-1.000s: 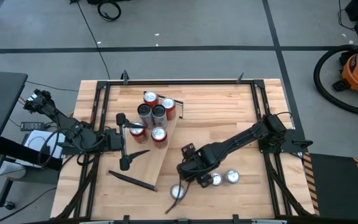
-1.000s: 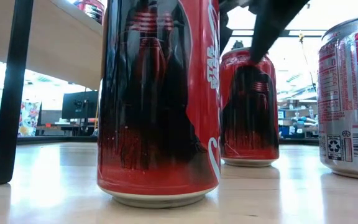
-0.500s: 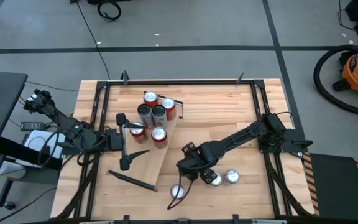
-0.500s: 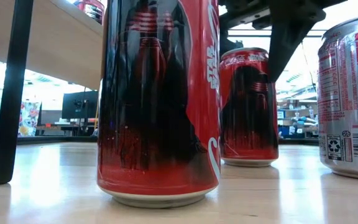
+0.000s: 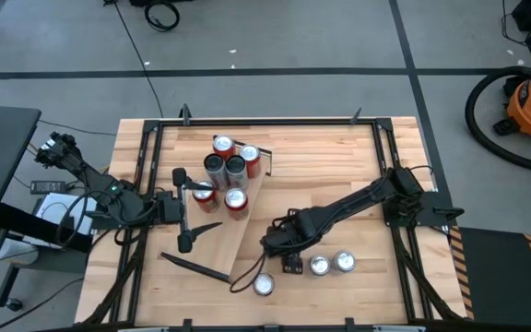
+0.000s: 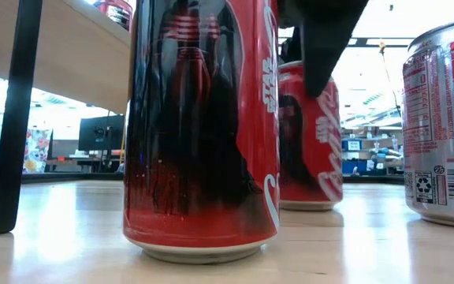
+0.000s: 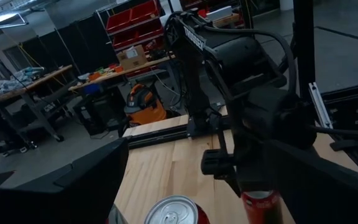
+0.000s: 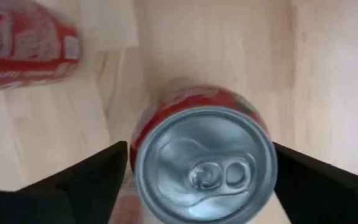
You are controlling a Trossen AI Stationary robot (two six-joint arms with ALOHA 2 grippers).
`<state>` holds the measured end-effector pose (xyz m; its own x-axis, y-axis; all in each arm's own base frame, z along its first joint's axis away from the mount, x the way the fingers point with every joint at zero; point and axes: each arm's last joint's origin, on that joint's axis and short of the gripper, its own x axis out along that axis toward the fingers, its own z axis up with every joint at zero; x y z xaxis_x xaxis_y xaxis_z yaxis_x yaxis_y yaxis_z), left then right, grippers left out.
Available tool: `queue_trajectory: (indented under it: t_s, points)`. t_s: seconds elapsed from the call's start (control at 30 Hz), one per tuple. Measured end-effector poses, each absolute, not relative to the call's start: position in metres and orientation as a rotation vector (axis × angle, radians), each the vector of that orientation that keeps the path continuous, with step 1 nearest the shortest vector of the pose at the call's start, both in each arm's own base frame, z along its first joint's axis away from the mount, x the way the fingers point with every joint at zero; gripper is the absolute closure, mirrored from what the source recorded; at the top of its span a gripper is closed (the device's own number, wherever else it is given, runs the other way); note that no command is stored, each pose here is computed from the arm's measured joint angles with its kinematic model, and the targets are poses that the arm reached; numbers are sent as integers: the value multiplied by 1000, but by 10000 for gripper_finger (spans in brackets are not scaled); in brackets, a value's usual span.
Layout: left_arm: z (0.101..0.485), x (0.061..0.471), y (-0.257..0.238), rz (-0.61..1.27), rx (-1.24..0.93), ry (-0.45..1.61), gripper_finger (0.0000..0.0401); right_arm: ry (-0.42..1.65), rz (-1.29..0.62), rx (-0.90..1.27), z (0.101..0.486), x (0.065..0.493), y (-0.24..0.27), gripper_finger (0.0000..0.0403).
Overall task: Place canned beverage on shelf
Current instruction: Put the right red soda can on the shelf
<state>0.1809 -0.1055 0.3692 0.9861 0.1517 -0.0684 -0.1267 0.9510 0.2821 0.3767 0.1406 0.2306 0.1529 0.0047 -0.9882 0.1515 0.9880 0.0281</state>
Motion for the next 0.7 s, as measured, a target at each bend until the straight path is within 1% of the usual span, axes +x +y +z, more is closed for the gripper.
queue_trajectory:
  t_s: [0.07, 0.2, 0.27, 0.5, 0.6, 0.7]
  points:
    - [369, 181, -106, 141, 280, 90, 14, 1410, -81, 108, 231, 377, 141, 14]
    - [369, 181, -106, 141, 280, 90, 14, 1417, 18, 25, 234, 379, 138, 24]
    - [369, 181, -106, 141, 282, 90, 14, 1388, 88, -33, 240, 382, 136, 24]
    - [369, 181, -106, 141, 282, 90, 14, 1333, 330, -428, 243, 383, 138, 24]
    - [369, 181, -105, 141, 284, 93, 14, 1320, 358, -465, 243, 383, 139, 27]
    - [368, 181, -105, 141, 289, 98, 14, 1323, 311, -404, 243, 384, 139, 40]
